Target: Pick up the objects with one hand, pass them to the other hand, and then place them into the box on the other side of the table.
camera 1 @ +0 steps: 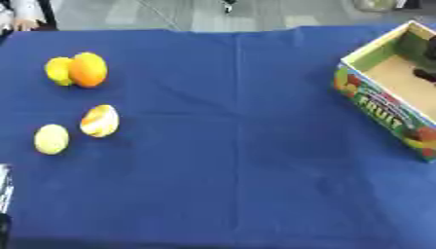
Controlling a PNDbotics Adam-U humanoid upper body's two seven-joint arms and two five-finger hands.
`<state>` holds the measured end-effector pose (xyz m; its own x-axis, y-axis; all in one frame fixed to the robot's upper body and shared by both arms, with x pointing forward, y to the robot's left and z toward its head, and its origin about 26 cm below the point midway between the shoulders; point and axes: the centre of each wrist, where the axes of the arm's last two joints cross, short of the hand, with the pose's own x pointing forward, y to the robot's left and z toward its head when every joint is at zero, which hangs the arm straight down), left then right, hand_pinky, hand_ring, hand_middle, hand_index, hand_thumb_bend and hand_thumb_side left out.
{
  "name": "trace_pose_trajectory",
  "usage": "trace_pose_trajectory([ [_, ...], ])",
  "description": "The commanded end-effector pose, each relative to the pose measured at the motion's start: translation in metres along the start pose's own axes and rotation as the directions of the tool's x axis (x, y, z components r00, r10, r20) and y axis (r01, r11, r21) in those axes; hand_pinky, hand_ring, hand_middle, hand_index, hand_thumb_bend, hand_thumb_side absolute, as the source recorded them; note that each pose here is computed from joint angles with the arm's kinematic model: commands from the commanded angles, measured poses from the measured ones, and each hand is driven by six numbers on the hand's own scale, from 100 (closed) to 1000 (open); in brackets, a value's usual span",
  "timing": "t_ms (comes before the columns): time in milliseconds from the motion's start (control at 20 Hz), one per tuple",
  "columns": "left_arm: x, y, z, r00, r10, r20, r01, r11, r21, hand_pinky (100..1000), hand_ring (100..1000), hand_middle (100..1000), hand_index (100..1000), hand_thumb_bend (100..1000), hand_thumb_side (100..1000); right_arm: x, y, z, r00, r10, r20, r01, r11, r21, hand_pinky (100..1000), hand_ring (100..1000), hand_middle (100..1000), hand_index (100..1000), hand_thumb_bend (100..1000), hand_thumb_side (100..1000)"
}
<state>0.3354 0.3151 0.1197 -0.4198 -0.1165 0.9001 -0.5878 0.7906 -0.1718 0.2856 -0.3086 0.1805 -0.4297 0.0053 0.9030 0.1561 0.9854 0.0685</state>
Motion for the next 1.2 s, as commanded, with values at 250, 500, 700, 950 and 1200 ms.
trace_pose_trajectory([
  [250,0.010,0.004,-0.010,0.999,0.000,0.040,0.000,1.000,0.001,782,608,560,752,551,585,0.011,-0.002,-0.002,0.999,0.018,0.031,-0.019,1.000,0.012,734,856,952,996,492,336],
  [500,0.009,0.004,-0.011,0.999,0.000,0.040,0.000,1.000,0.001,783,607,558,752,551,584,0.010,-0.002,-0.002,0.999,0.019,0.030,-0.020,1.000,0.012,734,855,952,996,491,336],
  [700,0.013,0.002,-0.014,0.998,0.003,0.057,-0.003,1.000,-0.002,784,607,558,751,550,582,0.010,-0.003,-0.002,0.999,0.022,0.027,-0.022,1.000,0.008,733,853,949,995,489,336],
  [950,0.032,0.002,-0.027,0.991,-0.056,0.122,0.065,0.996,-0.067,784,585,535,756,533,580,0.010,-0.004,-0.001,0.999,0.033,0.023,-0.033,0.999,-0.002,733,850,949,994,485,337],
  [1200,0.072,0.006,-0.046,0.957,-0.206,0.204,0.253,0.937,-0.243,799,600,547,764,542,583,0.012,-0.007,-0.002,0.998,0.052,0.032,-0.052,0.999,0.004,732,848,948,994,481,337],
])
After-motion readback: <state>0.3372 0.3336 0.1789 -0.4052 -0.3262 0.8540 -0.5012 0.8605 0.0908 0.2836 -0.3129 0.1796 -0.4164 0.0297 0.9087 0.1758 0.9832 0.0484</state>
